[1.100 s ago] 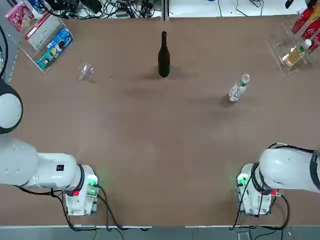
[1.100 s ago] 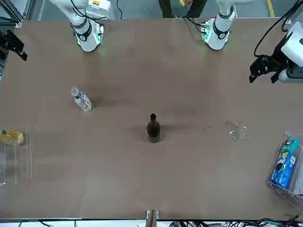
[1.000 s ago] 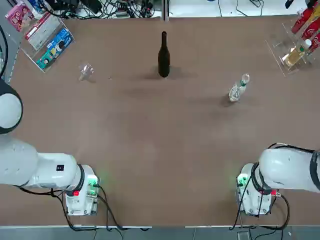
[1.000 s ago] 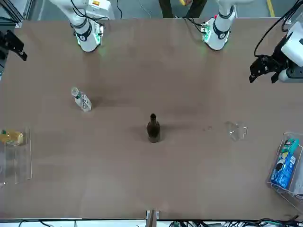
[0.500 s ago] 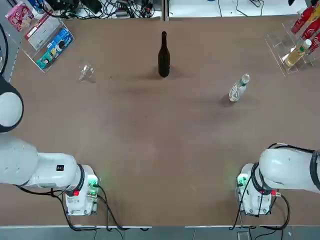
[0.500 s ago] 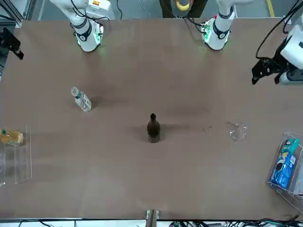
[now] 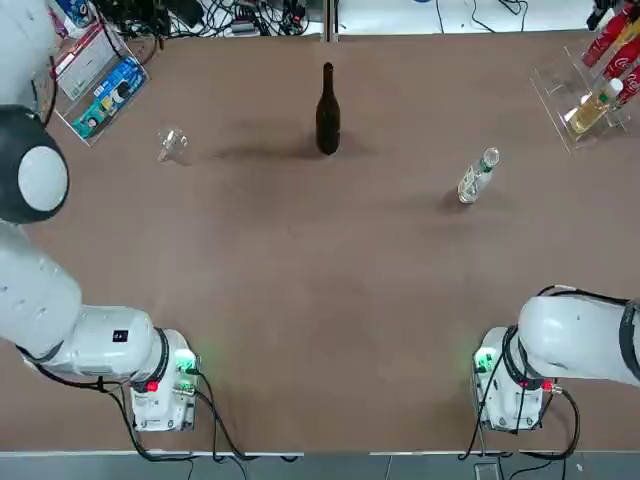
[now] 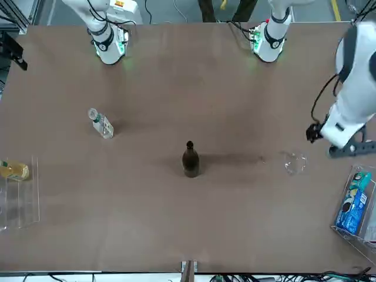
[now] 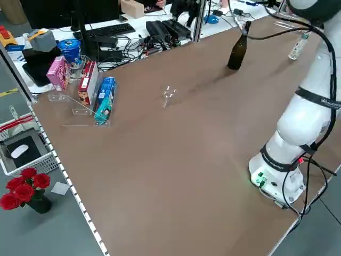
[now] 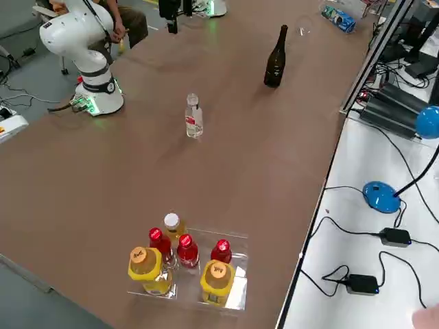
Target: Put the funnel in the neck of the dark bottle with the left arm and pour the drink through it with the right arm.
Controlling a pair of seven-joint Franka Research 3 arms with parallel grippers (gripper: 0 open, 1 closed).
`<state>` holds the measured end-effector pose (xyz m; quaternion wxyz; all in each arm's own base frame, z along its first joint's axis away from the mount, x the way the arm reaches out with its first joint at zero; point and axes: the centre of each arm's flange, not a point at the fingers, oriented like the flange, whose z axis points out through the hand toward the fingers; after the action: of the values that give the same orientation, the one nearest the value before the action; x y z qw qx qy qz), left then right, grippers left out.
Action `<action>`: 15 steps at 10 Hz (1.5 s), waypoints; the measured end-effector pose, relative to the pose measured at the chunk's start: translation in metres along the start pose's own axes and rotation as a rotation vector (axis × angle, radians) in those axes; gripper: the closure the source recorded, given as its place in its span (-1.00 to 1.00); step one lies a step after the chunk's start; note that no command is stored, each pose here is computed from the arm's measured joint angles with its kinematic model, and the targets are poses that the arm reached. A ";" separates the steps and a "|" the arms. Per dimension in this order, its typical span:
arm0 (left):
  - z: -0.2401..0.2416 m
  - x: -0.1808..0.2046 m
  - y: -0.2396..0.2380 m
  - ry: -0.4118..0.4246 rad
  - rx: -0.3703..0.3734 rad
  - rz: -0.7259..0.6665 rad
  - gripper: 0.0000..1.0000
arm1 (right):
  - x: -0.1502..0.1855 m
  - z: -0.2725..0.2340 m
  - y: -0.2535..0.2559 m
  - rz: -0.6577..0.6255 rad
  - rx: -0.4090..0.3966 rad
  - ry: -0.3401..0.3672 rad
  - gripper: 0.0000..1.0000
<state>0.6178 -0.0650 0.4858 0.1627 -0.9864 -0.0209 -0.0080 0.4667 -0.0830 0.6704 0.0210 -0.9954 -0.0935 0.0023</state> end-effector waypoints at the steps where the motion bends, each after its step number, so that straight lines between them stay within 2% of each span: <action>1: 0.032 0.002 0.015 -0.001 0.039 -0.022 -0.97 | -0.007 0.010 0.019 -0.053 0.048 0.001 -1.00; 3: 0.090 0.011 0.035 -0.001 0.135 -0.065 -0.97 | -0.020 0.041 0.057 -0.157 0.159 0.032 -1.00; 5: 0.147 0.017 0.049 0.004 0.264 -0.126 -0.97 | -0.032 0.081 0.087 -0.295 0.254 0.104 -1.00; 6: 0.171 0.017 0.058 0.002 0.302 -0.147 -0.96 | -0.038 0.105 0.099 -0.376 0.291 0.147 -1.00; 11: 0.234 -0.012 0.070 -0.070 0.362 -0.232 -0.85 | -0.067 0.196 0.121 -0.713 0.468 0.399 -1.00; 12: 0.241 -0.018 0.071 -0.084 0.369 -0.232 -0.67 | -0.065 0.221 0.122 -0.793 0.502 0.452 -1.00; 13: 0.244 -0.021 0.072 -0.090 0.372 -0.231 -0.34 | -0.058 0.253 0.122 -0.875 0.543 0.505 -1.00; 14: 0.246 -0.023 0.071 -0.094 0.374 -0.232 -0.14 | -0.050 0.286 0.123 -0.951 0.579 0.557 -1.00; 15: 0.247 -0.023 0.070 -0.096 0.374 -0.234 -0.04 | -0.044 0.320 0.123 -1.021 0.612 0.614 -1.00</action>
<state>0.6002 -0.0532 0.2290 0.3396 -0.9292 -0.1441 0.0239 0.4441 -0.1990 0.3454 0.3263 -0.7309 -0.5377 -0.2650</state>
